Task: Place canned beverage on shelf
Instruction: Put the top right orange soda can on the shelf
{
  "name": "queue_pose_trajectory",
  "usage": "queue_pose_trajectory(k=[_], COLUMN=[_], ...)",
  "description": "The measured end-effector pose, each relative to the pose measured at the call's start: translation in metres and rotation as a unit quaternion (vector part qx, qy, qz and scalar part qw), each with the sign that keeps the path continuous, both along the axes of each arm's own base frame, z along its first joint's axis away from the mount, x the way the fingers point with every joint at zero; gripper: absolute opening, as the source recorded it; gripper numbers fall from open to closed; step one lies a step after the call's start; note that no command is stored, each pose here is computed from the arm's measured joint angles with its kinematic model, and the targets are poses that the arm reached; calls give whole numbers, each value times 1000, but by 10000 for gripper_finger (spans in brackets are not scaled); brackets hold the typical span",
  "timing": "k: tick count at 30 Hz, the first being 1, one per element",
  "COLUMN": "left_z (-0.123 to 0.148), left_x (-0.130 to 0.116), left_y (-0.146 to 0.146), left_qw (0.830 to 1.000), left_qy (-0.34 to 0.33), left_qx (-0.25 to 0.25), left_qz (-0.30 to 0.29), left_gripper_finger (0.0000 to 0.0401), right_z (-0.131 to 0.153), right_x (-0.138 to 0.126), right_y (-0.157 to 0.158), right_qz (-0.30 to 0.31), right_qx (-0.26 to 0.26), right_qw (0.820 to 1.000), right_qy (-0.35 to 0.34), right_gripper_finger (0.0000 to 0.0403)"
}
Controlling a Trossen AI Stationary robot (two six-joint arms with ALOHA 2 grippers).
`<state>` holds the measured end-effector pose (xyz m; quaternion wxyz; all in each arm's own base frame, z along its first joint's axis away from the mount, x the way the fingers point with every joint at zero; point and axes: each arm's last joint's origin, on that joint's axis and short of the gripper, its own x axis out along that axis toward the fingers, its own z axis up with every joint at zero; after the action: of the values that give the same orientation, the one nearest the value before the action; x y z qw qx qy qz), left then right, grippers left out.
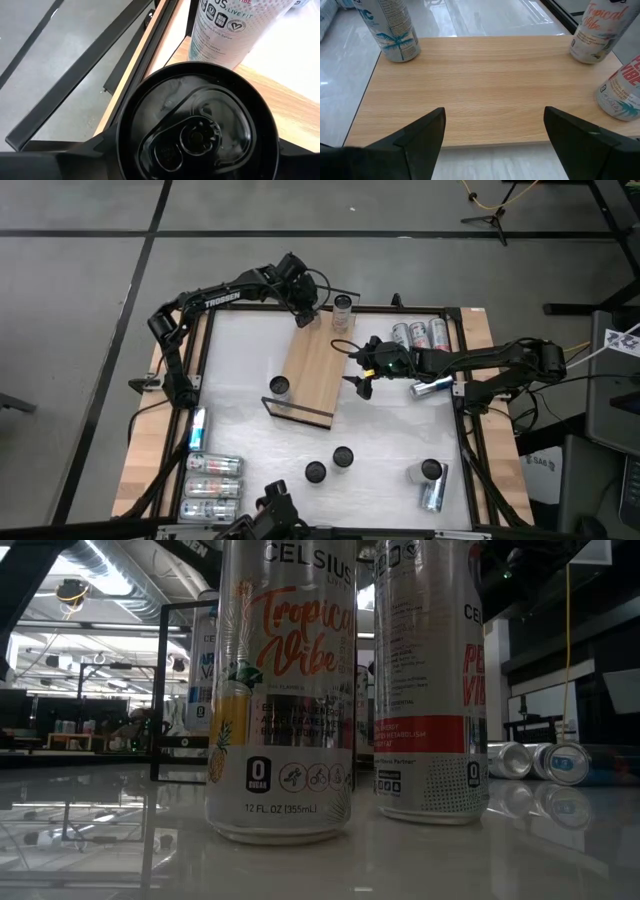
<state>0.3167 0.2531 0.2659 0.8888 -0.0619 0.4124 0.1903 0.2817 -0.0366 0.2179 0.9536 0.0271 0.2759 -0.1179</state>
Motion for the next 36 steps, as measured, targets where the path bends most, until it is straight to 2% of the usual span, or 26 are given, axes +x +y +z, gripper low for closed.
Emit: queue_pose_trajectory(k=[8,24,36], left_z=[1,6,6], left_x=[0,5,4], left_y=[0,4,5], left_qw=[1000,999,999], left_qy=[-2,-33,-28], left_qx=[5,32,39], left_qz=[2,3,12], left_gripper_finger=[289,292,292], right_z=[0,0,0], right_x=[0,0,0], right_y=[0,0,0], right_qz=[0,0,0], right_qx=[0,0,0], right_qw=[1000,1000,1000], right_qy=[0,0,0], right_gripper_finger=[333,333,333])
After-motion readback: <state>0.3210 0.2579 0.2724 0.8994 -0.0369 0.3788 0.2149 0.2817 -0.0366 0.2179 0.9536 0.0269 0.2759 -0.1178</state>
